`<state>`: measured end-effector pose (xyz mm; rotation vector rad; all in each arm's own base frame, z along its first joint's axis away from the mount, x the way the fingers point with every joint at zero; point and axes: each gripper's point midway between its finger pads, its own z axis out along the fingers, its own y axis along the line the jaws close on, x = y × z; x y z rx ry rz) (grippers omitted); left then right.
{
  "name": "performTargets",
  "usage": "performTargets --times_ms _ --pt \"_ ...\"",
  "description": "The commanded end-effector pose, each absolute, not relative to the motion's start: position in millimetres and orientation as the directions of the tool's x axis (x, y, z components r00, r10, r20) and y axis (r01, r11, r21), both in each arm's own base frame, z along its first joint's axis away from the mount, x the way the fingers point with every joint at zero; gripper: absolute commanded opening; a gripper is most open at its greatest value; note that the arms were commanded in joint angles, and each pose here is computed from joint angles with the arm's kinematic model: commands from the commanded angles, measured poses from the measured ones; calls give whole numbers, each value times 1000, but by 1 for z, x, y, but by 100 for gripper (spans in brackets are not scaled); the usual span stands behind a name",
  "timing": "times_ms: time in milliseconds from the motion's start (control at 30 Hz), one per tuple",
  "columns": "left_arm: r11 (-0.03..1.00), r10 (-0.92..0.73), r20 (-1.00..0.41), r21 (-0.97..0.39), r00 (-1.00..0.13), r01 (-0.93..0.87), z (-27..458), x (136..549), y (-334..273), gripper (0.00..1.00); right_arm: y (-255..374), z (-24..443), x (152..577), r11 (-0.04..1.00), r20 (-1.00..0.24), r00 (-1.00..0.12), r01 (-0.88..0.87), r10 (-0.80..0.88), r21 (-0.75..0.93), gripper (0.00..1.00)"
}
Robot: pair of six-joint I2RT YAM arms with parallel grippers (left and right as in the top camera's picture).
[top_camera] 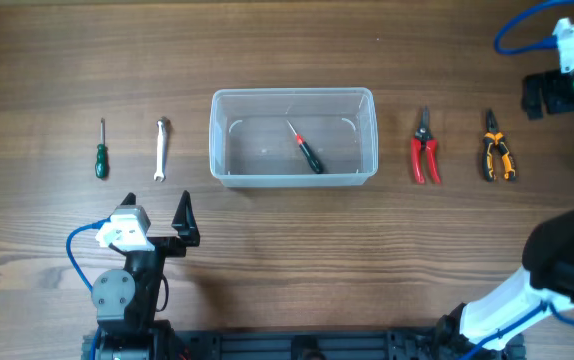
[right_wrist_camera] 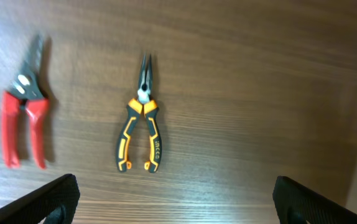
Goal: Pack container
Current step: 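Move the right gripper back over the orange-black pliers, then lower the right gripper and grasp the orange-black pliers at the joint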
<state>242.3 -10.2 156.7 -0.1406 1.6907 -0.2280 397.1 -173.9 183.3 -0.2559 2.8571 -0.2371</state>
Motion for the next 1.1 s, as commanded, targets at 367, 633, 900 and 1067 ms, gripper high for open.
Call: performTargets --times_ms 367,633,900,1067 --pt "969 -238 -963 -243 -130 28 155 242 -8 100 -199 76 391 987 -45 -986 -160 -162 -32 100" --pt "969 -238 -963 -243 -130 28 155 242 -8 100 -210 51 378 997 5 -997 -77 -77 4 100" --pt "969 -238 -963 -243 -130 28 155 242 -8 100 -207 33 376 997 9 -997 -71 -71 7 100" --pt "969 -238 -963 -243 -130 28 155 242 -8 100 -204 27 375 997 13 -997 -72 -72 9 100"
